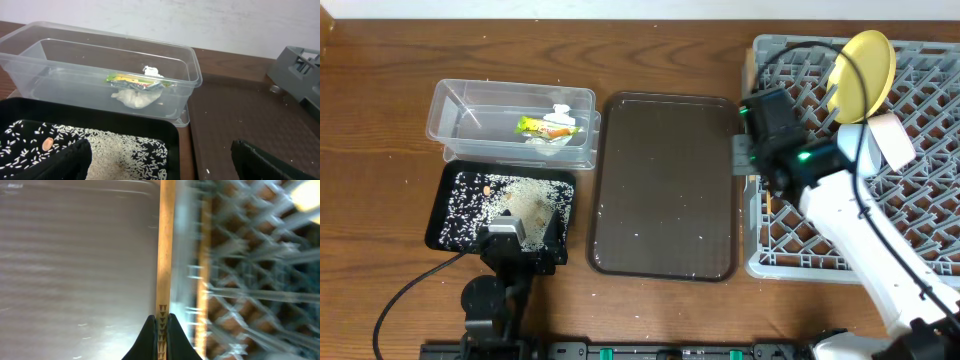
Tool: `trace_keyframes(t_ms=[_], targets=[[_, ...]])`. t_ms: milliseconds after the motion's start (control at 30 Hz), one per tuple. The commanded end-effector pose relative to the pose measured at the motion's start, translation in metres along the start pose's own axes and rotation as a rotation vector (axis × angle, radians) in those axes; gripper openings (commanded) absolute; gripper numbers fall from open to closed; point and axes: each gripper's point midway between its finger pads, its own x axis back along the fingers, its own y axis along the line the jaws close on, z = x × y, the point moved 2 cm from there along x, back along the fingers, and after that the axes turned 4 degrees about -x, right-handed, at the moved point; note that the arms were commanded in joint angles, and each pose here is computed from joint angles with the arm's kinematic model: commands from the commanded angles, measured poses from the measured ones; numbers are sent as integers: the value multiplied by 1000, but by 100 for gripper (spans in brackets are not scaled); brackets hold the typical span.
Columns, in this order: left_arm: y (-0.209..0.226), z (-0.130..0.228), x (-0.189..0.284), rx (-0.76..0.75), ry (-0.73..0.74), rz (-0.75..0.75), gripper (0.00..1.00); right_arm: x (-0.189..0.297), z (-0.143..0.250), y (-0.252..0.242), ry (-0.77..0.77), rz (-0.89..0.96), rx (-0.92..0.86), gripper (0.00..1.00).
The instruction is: Sort waste into correct bins and load items into the dishwasher rack
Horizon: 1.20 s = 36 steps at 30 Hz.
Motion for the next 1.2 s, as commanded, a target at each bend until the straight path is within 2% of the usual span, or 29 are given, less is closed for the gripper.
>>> trace_keyframes(t_ms=[0, 100, 133, 200, 233, 400, 500, 567, 600, 767, 867, 1067, 1167], targets=[[1, 11, -3, -13, 24, 0, 91, -23, 12, -22, 86, 48, 33, 1], [1, 11, -3, -13, 23, 0, 92, -33, 20, -36, 139, 101, 24, 3], [1, 11, -3, -13, 24, 1, 92, -35, 21, -35, 149, 91, 20, 8], [1, 11, -3, -13, 24, 0, 91, -32, 23, -29, 162, 45, 40, 28], [1, 11, -3, -13, 24, 1, 91, -27, 24, -25, 166, 19, 47, 34], [1, 11, -3, -13, 23, 0, 91, 25, 22, 10, 89, -171, 141, 55], [1, 11, -3, -13, 24, 0, 91, 75, 26, 32, -10, -270, 203, 57], [1, 11, -3, -13, 23, 0, 91, 108, 33, 44, -73, -332, 249, 73], [1, 11, -3, -13, 24, 1, 91, 121, 37, 48, -97, -359, 265, 99], [1, 11, -3, -13, 24, 0, 91, 185, 54, 61, -230, -509, 346, 99], [1, 11, -3, -13, 24, 0, 91, 205, 64, 62, -259, -570, 372, 99], [1, 11, -3, -13, 24, 0, 92, 213, 85, 29, -260, -485, 469, 99], [1, 11, -3, -13, 23, 0, 91, 213, 86, 10, -282, -399, 460, 99]])
